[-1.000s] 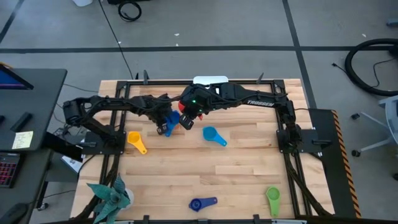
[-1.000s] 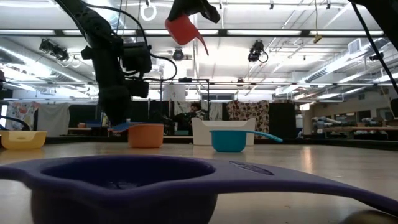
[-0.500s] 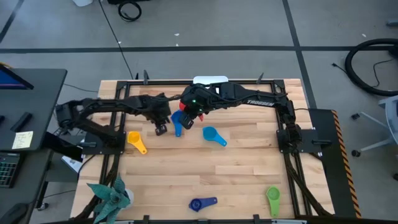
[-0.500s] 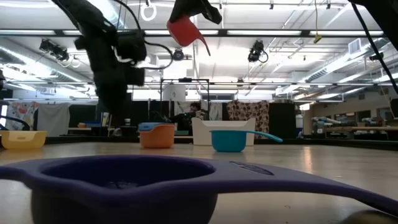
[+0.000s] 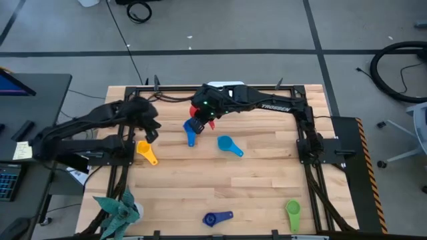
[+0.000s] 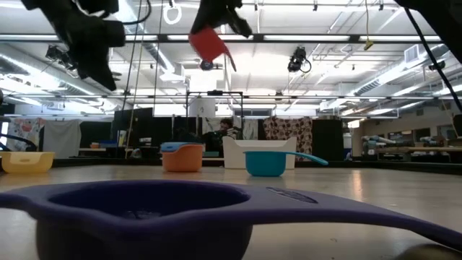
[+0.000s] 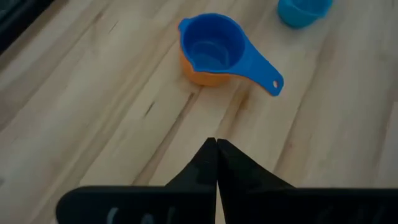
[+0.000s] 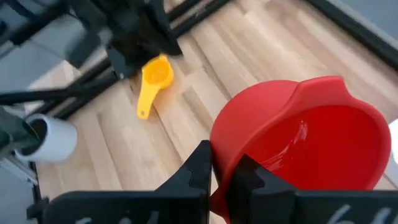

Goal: Nest measuring cups in basket
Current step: Stack the red measuring cup on the blue measuring cup

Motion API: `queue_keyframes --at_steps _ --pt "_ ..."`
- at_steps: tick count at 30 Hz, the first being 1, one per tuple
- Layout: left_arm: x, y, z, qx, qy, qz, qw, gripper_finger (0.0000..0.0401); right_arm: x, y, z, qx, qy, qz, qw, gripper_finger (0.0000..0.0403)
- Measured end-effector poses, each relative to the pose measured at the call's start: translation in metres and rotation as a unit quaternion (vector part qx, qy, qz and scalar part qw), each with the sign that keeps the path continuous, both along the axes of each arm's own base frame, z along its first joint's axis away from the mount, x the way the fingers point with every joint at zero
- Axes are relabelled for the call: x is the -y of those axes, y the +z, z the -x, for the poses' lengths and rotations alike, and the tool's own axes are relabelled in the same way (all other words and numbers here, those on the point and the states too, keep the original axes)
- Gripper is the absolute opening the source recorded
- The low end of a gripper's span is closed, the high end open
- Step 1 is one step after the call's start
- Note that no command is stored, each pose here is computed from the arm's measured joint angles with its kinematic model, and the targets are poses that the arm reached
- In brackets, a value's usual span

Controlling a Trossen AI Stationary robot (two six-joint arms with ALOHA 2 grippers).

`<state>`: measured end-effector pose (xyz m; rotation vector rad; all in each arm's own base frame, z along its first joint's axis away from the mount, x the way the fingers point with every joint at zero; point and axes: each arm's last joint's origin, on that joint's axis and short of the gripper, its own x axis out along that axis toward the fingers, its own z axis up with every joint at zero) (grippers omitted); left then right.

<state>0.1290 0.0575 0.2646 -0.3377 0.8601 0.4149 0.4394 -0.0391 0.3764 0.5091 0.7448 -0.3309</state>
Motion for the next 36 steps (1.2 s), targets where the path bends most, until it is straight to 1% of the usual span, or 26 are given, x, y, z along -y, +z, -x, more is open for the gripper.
queue_keyframes --at_steps 2,5,10,15,21,27,32,36 --pt "0.003 0.002 0.007 0.006 0.011 0.006 1.000 0.0005 0.003 -0.008 -0.010 0.010 0.012 -0.009 1.000 0.0025" --pt "0.006 0.003 0.014 0.006 0.025 0.018 1.000 0.0005 0.009 -0.026 -0.022 -0.001 0.016 -0.013 1.000 0.0025" --pt "0.008 0.002 0.017 -0.006 0.029 0.028 0.999 0.0005 0.026 -0.053 -0.038 -0.011 0.022 -0.030 0.999 0.0025" --pt "0.009 0.002 0.018 -0.005 0.033 0.037 0.999 0.0005 0.042 -0.090 -0.052 -0.051 0.029 -0.038 0.998 0.0025" --pt "0.009 0.002 0.018 -0.005 0.032 0.038 0.999 0.0005 0.058 -0.133 -0.062 -0.092 0.051 -0.071 0.992 0.0025" --pt "0.009 0.002 0.018 -0.005 0.031 0.038 0.999 0.0005 0.062 -0.150 -0.064 -0.114 0.067 -0.066 0.989 0.0025" --pt "0.009 0.002 0.018 -0.005 0.031 0.038 0.999 0.0005 0.063 -0.150 -0.063 -0.124 0.105 -0.031 0.986 0.0025" --pt "0.009 0.002 0.018 -0.005 0.030 0.037 0.999 0.0005 0.065 -0.151 -0.062 -0.122 0.120 -0.030 0.985 0.0029"
